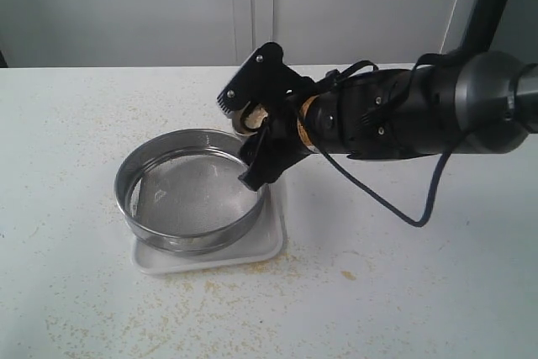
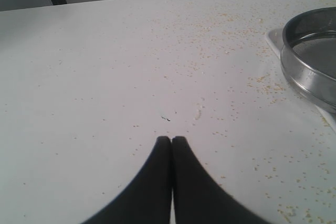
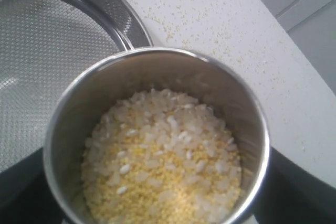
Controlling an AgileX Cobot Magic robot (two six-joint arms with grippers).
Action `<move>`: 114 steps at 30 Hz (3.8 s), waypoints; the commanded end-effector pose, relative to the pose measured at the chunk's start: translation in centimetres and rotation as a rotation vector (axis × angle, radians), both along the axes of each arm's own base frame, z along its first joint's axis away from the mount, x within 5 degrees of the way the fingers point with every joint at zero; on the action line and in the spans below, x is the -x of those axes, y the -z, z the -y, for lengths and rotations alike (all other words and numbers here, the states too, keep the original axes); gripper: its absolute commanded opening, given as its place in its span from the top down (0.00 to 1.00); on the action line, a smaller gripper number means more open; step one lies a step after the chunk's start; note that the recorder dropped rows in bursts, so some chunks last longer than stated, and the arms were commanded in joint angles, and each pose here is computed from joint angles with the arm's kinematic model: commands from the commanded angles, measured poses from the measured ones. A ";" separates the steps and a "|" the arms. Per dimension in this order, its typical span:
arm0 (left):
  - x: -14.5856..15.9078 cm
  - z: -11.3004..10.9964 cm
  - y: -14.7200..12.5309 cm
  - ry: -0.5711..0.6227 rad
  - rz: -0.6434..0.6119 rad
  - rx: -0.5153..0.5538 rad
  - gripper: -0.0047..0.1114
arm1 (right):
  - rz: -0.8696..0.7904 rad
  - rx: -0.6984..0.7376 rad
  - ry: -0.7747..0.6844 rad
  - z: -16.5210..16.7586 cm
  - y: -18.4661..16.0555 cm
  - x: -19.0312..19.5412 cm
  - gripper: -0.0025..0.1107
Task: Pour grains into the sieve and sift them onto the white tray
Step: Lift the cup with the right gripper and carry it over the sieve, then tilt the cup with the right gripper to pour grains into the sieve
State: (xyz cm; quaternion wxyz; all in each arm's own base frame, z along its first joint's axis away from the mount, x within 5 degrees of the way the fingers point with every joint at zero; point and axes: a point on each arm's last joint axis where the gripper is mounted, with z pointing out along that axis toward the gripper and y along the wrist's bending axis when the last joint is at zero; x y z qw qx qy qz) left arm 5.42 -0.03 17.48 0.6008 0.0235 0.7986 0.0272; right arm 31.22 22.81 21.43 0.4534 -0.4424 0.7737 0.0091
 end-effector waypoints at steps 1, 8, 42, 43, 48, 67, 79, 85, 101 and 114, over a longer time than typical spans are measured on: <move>0.0 0.0 0.1 0.003 0.002 0.008 0.96 | 0.068 0.089 -0.024 -0.7 -0.7 -0.3 0.98; 0.0 0.0 0.1 0.003 0.002 0.008 0.96 | 0.107 0.191 -0.072 -1.7 -0.3 -0.3 0.98; 0.0 0.0 0.1 0.003 0.002 0.008 0.96 | 0.198 0.560 -0.236 -3.3 2.5 -1.3 0.98; 0.0 0.0 0.1 0.003 0.002 0.008 0.96 | 0.201 0.575 -0.239 -3.3 2.5 -1.3 0.98; 0.0 0.0 0.1 0.003 0.002 0.008 0.96 | 0.206 0.604 -0.243 -3.1 2.5 -1.4 0.98; 0.0 0.0 0.1 0.003 0.002 0.008 0.96 | 0.314 0.708 -0.319 -4.6 0.5 -1.6 0.98; 0.0 0.0 0.1 0.003 0.002 0.008 0.96 | 0.327 0.760 -0.348 -4.5 0.8 -1.6 0.98; 0.0 0.0 0.1 0.003 0.002 0.008 0.96 | 0.313 0.780 -0.367 -4.7 1.9 -1.8 0.98; 0.0 0.0 0.1 0.003 0.002 0.008 0.96 | 0.325 0.827 -0.399 -5.1 3.2 -2.3 0.98; 0.0 0.0 0.1 0.003 0.002 0.008 0.96 | 0.364 0.858 -0.393 -5.2 2.5 -2.7 0.98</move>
